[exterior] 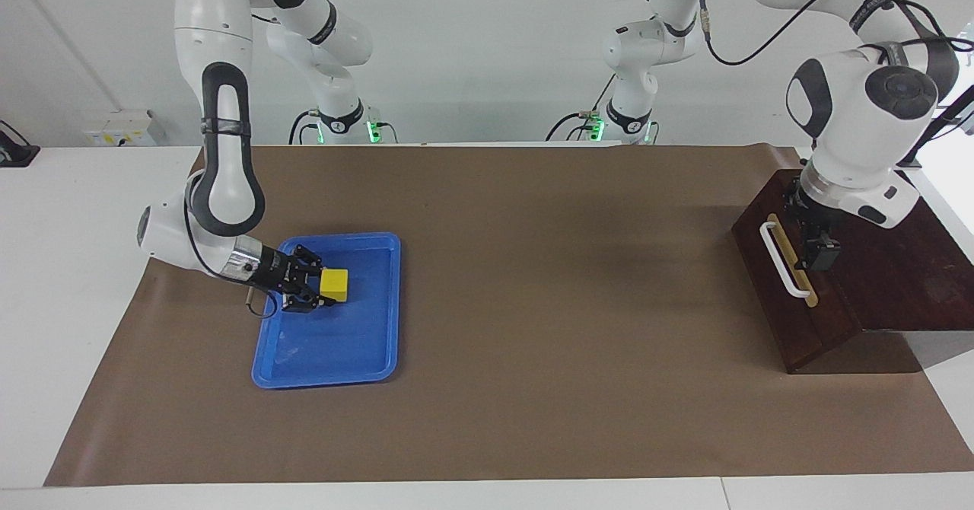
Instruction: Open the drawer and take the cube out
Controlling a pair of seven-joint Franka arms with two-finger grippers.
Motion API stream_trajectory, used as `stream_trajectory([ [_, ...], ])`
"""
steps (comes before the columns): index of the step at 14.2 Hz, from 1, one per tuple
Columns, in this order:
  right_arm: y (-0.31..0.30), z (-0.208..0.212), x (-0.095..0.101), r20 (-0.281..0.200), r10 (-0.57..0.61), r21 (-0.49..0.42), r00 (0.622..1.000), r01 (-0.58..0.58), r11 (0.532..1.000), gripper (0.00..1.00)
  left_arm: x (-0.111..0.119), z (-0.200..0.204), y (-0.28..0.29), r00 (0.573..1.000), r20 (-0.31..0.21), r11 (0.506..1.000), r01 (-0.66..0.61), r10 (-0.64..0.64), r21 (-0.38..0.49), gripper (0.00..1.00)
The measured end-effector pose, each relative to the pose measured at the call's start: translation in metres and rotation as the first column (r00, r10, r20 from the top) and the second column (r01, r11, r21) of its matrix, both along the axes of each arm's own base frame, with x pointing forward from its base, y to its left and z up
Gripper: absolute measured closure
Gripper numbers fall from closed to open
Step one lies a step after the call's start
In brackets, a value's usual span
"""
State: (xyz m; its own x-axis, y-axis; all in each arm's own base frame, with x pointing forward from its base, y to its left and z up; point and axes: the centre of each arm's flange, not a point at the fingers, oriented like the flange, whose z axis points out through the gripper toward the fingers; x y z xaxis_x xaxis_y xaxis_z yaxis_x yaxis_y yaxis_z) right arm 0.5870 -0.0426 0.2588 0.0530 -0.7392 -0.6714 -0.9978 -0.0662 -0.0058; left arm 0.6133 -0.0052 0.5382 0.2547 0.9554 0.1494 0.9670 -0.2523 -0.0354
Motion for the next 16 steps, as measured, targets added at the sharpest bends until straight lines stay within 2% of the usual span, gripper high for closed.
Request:
stream_trajectory([
  [2, 0.002, -0.002, 0.000, 0.004, -0.001, -0.006, 1.000, 0.001, 1.000, 0.44, -0.026, 0.036, -0.017, 0.980, -0.038, 0.979, 0.192, -0.195, -0.063, 0.00],
  [4, 0.001, -0.007, -0.003, 0.020, 0.004, -0.020, 1.000, -0.004, 1.000, 0.44, -0.047, 0.057, -0.029, 0.904, -0.078, 0.906, 0.414, -0.421, -0.090, 0.00],
  [6, 0.001, -0.008, -0.005, 0.029, 0.010, -0.018, 1.000, -0.009, 1.000, 0.44, -0.052, 0.063, -0.033, 0.778, -0.089, 0.783, 0.614, -0.622, -0.106, 0.00],
  [8, 0.001, -0.008, -0.005, 0.029, 0.010, -0.017, 1.000, -0.009, 1.000, 0.44, -0.051, 0.061, -0.029, 0.641, -0.098, 0.649, 0.750, -0.761, -0.128, 0.00],
  [9, 0.001, -0.008, -0.005, 0.030, 0.009, -0.016, 1.000, -0.009, 1.000, 0.44, -0.051, 0.060, -0.028, 0.587, -0.099, 0.595, 0.791, -0.804, -0.142, 0.00],
  [10, 0.002, -0.009, -0.005, 0.037, 0.017, -0.015, 0.999, -0.016, 1.000, 0.41, -0.052, 0.059, -0.029, 0.544, -0.094, 0.552, 0.818, -0.834, -0.162, 0.00],
  [12, 0.005, -0.009, -0.005, 0.066, 0.054, -0.012, 0.996, -0.053, 0.999, 0.24, -0.054, 0.057, -0.034, 0.458, -0.066, 0.461, 0.863, -0.887, -0.206, 0.00],
  [13, 0.007, -0.010, -0.006, 0.072, 0.065, -0.011, 0.995, -0.064, 0.998, 0.08, -0.055, 0.056, -0.036, 0.410, -0.058, 0.412, 0.883, -0.910, -0.226, 0.00],
  [14, 0.009, -0.010, -0.006, 0.074, 0.070, -0.010, 0.995, -0.070, 0.998, 0.01, -0.055, 0.055, -0.035, 0.366, -0.053, 0.368, 0.900, -0.929, -0.232, 0.00],
  [16, 0.011, -0.010, -0.006, 0.074, 0.075, -0.010, 0.994, -0.074, 0.997, 0.00, -0.057, 0.060, -0.035, 0.267, -0.046, 0.270, 0.931, -0.963, -0.244, 0.00],
])
